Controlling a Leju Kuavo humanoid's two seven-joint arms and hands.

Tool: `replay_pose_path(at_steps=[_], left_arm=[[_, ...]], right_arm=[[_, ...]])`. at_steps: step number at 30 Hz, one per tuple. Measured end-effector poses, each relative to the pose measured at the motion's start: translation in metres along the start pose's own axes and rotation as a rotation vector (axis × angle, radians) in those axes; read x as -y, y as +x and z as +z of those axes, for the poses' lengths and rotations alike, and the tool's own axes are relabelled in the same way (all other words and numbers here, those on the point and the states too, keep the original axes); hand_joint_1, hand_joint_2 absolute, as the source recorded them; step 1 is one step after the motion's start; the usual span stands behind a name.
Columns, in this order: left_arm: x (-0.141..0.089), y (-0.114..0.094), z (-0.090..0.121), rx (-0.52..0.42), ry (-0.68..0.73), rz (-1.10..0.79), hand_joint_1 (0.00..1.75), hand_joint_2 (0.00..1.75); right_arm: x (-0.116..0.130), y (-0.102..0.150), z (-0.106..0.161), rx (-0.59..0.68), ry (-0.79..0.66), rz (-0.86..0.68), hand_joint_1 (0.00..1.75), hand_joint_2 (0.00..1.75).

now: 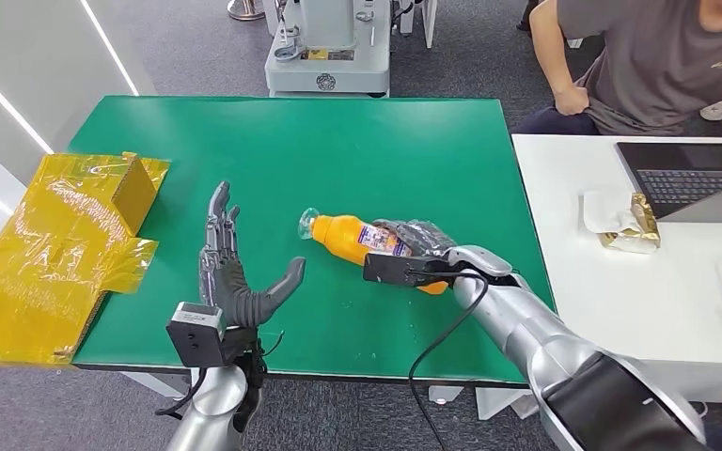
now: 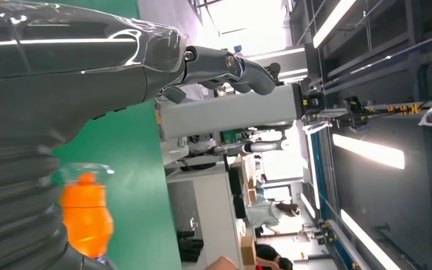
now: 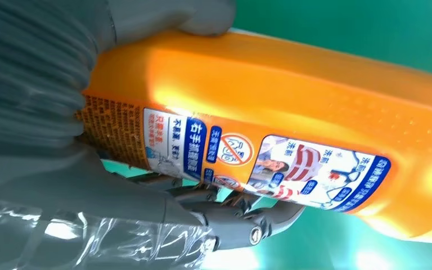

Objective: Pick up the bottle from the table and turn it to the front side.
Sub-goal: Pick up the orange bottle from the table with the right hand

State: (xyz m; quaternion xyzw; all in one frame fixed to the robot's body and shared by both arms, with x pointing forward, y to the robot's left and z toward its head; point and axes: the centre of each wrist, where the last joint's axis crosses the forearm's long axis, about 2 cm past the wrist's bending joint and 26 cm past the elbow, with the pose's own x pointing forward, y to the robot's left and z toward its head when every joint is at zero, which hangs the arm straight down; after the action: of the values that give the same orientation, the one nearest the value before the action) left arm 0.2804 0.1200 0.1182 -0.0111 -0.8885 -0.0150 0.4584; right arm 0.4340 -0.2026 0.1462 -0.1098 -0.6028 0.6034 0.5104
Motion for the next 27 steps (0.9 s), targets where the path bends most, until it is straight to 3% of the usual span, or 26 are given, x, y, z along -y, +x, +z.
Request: replay_pose_path(at_steps=[6,11,22,27], left_arm=[[-0.002,-0.001,0.003,-0.009,0.016,-0.01,0.0,1.75],[-0.003,-0.001,0.004,-0.012,0.026,-0.015,0.0,1.75],[-0.003,-0.002,0.0,-0.007,0.016,-0.021,0.0,1.75],[-0.001,0.0,-0.013,-0.011,-0.041,0.012,0.0,1.75]], right_arm=[[0.001,0.006,-0.003,0.069,-0.183,-0.049,1.75,1.75],[0.009,0.009,-0.003,0.135,-0.443,-0.065,1.75,1.75],[0.019,0.022,0.001,0.244,-0.903,0.015,1.75,1.75],[0.016,0.044,0.004,0.333,-0.985,0.098,1.75,1.75]])
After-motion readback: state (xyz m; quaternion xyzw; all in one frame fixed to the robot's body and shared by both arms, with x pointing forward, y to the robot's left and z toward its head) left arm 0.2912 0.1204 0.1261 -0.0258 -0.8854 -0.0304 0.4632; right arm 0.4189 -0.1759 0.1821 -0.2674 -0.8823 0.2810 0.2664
